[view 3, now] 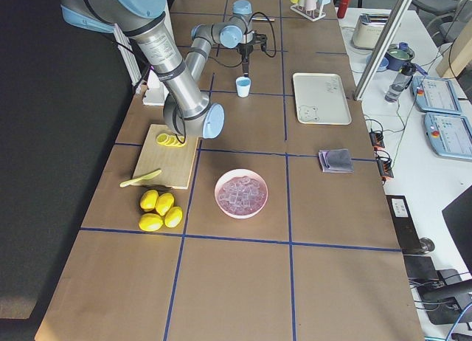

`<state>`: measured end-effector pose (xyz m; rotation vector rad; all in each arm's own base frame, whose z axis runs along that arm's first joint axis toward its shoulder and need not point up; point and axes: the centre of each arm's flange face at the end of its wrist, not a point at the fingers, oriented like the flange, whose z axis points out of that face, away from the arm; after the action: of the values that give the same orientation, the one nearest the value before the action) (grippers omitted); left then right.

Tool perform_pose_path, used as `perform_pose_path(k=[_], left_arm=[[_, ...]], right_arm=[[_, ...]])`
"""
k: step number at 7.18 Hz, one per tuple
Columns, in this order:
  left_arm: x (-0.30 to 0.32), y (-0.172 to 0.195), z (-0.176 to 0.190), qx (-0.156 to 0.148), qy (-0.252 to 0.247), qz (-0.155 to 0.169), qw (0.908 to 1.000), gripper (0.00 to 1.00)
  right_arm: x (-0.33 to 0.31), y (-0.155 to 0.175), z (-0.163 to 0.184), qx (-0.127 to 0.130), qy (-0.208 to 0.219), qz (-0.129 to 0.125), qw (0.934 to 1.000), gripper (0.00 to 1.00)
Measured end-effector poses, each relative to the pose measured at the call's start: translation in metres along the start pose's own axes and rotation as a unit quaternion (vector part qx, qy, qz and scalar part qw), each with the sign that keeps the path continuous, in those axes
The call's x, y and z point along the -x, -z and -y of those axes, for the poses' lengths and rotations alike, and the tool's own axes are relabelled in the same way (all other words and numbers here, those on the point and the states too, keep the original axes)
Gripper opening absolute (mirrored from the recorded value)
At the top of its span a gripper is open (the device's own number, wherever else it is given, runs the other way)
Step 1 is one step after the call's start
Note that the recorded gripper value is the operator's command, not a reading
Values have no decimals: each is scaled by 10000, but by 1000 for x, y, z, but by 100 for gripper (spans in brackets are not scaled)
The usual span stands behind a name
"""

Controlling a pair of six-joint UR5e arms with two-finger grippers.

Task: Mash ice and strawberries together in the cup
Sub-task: 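Raise the right gripper away from the cup while the left gripper moves to the strawberry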

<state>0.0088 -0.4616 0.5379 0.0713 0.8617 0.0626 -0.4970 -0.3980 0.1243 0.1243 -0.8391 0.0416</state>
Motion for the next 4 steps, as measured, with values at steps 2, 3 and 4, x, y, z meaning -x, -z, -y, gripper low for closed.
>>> perform_pose_path(k=[2, 3, 4], left_arm=[[-74, -28, -11, -187, 362, -22, 9992, 100], [-91, -49, -25, -337, 458, 14, 9984, 99], [-104, -68, -38, -459, 540, 69, 9975, 99]], right_arm=[[-69, 37, 38, -150, 78, 77, 9998, 99], [-105, 48, 61, -155, 223, 53, 9996, 99], [-139, 58, 82, -140, 381, 22, 9992, 99]])
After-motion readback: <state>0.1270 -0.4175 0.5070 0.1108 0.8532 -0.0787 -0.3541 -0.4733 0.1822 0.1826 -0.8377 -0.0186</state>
